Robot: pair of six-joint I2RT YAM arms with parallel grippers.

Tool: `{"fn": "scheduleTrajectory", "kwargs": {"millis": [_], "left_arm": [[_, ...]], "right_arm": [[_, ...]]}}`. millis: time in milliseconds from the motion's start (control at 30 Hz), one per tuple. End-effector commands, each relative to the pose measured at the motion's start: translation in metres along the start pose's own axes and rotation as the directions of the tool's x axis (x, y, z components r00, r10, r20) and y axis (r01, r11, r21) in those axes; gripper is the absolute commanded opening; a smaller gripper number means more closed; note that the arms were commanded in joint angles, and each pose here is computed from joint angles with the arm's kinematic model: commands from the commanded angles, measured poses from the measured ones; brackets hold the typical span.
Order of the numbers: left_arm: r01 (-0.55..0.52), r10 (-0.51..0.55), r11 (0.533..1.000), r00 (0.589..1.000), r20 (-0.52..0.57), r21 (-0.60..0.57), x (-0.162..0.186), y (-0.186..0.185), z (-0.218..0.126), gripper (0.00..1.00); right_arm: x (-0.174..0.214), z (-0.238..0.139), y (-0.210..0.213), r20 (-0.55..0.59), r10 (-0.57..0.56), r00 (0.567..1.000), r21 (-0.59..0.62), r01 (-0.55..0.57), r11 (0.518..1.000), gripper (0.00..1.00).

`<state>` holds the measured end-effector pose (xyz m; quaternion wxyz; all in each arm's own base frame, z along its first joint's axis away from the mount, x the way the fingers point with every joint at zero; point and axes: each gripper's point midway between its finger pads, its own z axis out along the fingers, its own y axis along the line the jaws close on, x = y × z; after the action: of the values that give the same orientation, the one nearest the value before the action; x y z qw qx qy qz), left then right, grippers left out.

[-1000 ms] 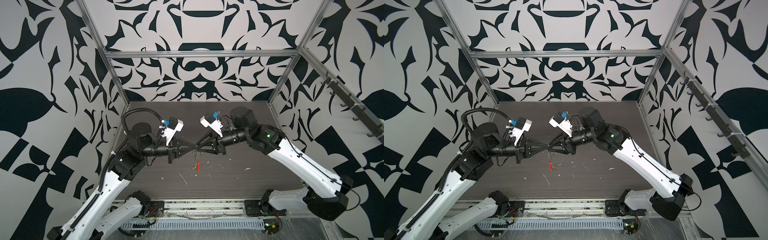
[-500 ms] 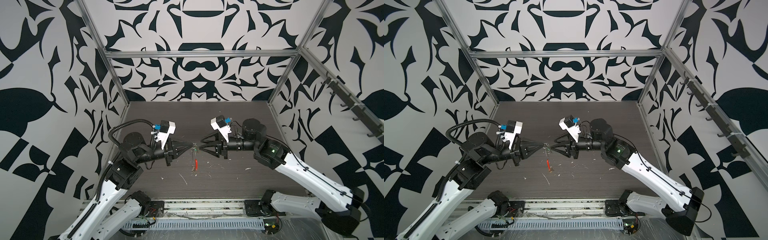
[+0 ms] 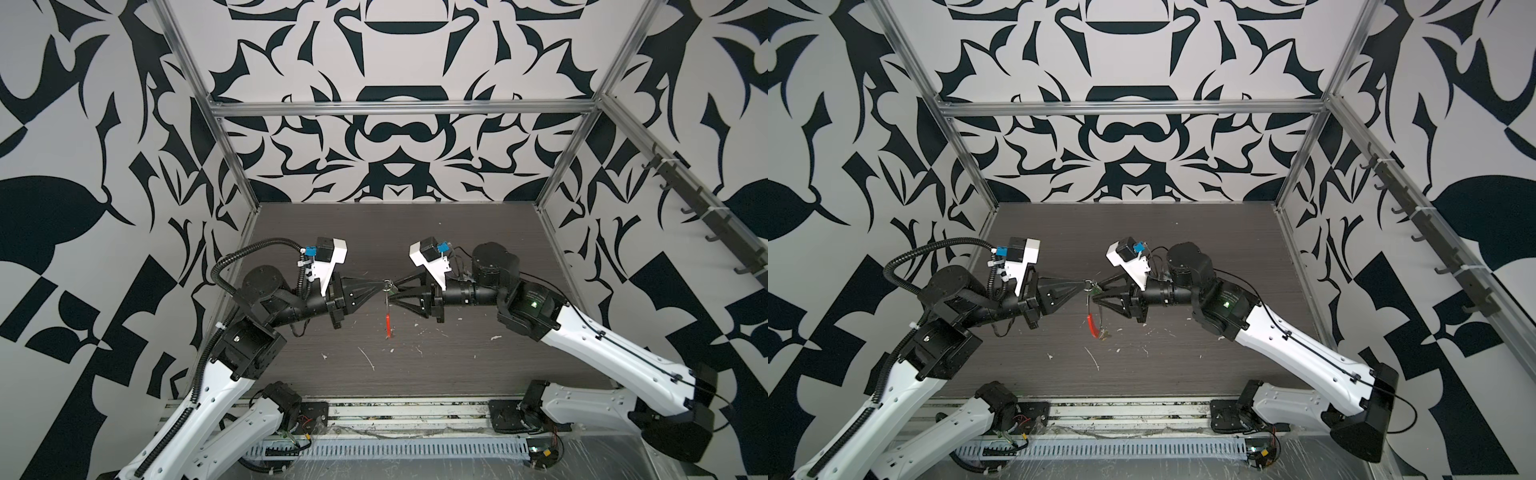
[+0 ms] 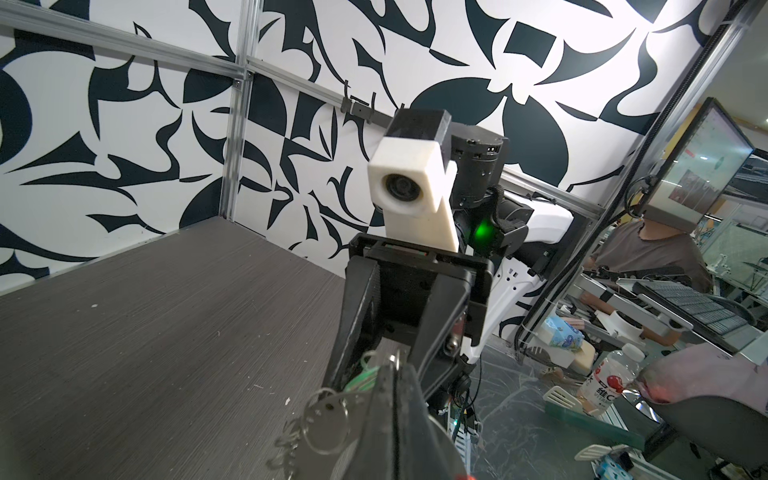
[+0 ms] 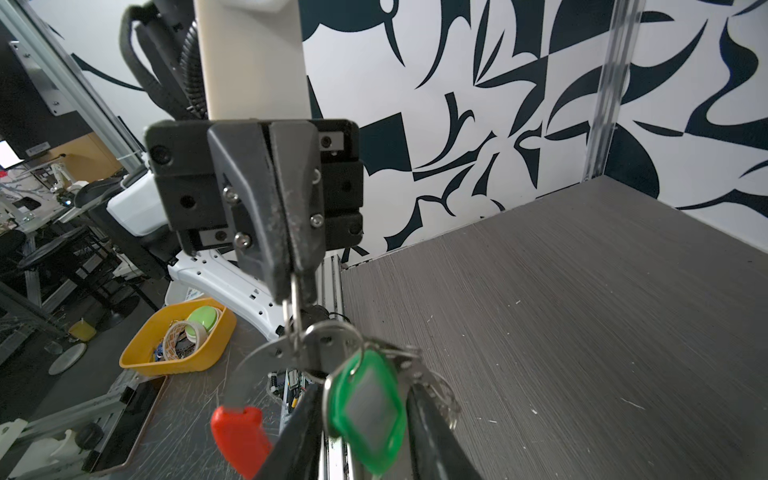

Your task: Remove the keys from the keyring

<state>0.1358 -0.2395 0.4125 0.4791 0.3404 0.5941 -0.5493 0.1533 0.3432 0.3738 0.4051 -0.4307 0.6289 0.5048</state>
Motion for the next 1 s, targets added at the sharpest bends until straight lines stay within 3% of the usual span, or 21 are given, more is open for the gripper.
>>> {"fn": "scheduleTrajectory", "kwargs": {"millis": [0, 633, 967], "left_arm": [[-0.012, 0.012, 1.0, 1.0, 0.014, 0.0, 0.001, -0.001, -0.001, 0.0], [-0.009, 0.01, 1.0, 0.999, 0.045, -0.02, -0.004, 0.003, -0.001, 0.0], [-0.015, 0.018, 0.999, 0.995, 0.095, -0.035, -0.009, 0.004, -0.005, 0.0]], "right_arm": [[-0.033, -0.01, 0.011, 0.079, -0.069, 0.994, 0.009, 0.069, 0.998, 0.35], [-0.031, -0.003, 0.017, 0.037, -0.094, 0.995, 0.009, 0.094, 0.996, 0.0], [-0.017, 0.0, 0.018, -0.008, -0.094, 0.996, 0.01, 0.094, 0.996, 0.0]]}}
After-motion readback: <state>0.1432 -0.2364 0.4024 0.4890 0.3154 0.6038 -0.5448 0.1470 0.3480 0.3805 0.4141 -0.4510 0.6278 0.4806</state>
